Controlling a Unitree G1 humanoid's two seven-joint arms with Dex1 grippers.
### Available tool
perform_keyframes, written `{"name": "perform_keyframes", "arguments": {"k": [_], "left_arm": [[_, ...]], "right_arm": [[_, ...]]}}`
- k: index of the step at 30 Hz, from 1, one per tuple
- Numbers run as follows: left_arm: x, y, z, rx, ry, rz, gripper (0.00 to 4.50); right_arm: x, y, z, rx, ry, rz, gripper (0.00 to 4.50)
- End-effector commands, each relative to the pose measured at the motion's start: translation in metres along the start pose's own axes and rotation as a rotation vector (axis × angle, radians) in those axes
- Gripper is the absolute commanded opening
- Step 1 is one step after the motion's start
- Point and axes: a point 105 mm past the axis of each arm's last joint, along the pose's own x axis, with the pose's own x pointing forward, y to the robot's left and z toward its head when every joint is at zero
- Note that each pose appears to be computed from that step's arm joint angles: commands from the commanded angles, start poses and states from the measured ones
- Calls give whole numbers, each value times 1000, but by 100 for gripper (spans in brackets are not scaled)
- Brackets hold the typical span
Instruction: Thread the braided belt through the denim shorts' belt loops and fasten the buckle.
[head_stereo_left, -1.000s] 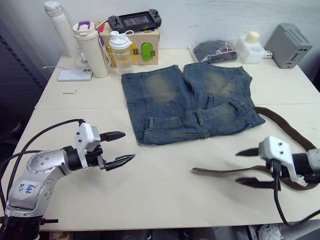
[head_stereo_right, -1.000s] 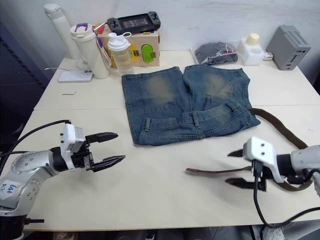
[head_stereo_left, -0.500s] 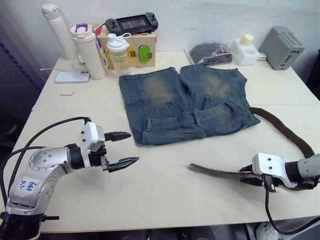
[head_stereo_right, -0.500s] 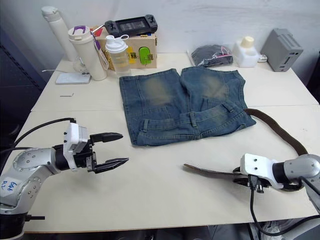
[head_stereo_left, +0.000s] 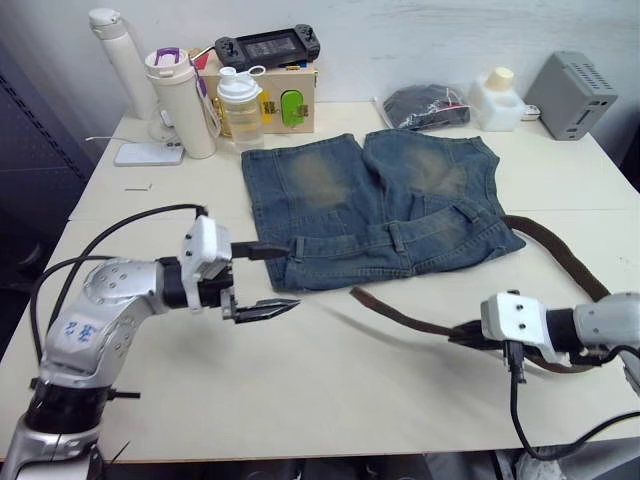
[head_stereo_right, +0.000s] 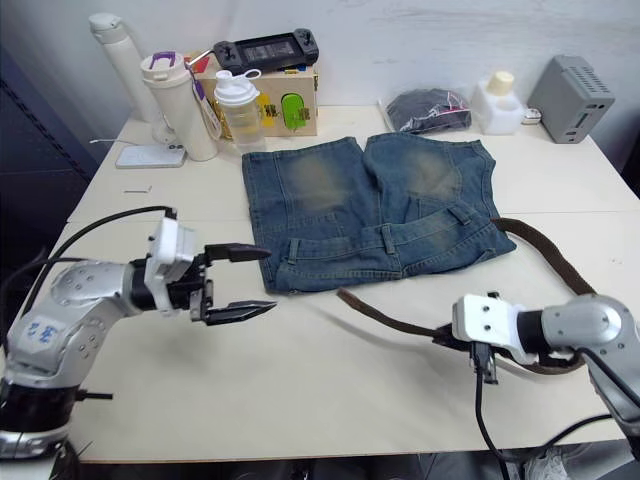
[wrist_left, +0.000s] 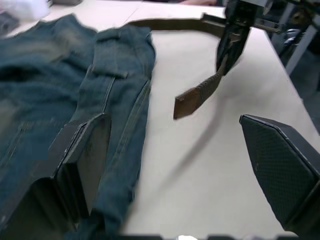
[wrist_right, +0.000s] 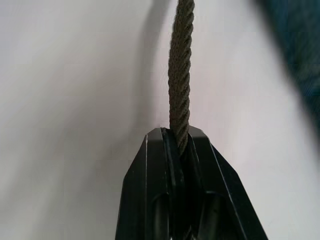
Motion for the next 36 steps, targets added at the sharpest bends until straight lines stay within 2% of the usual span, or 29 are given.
{"name": "perform_keyframes", "arguments": {"k": [1,5,11,14,22,29,31,33,36], "left_arm": [[19,-5,5,44,-23,-108,450],[37,-4,4,44,-43,-188,450],[44,-3,-10,9,-19,-247,450],[43,-2,-16,14,-2,-256,364],[42,-2,-13,23,-17,-261,4],[43,-4,-11,0,-35,-257,4],[43,-3,-10,-17,-45,-251,4],[44,0,-8,-51,-62,-241,0],[46,8,-5,-156,-113,-198,0]], "right_arm": [[-1,-1,21,-54,-17,22,3],[1,-3,26,-73,-21,26,3],[0,-7,32,-73,-38,7,3],[-1,-7,32,-68,-40,-4,0],[-3,-6,29,-55,-34,-17,0],[-2,-4,26,-22,-37,-22,0],[-3,-10,29,20,-70,-64,0],[-7,-17,35,131,-152,-106,90],[-32,-36,40,293,-278,-251,217]]}}
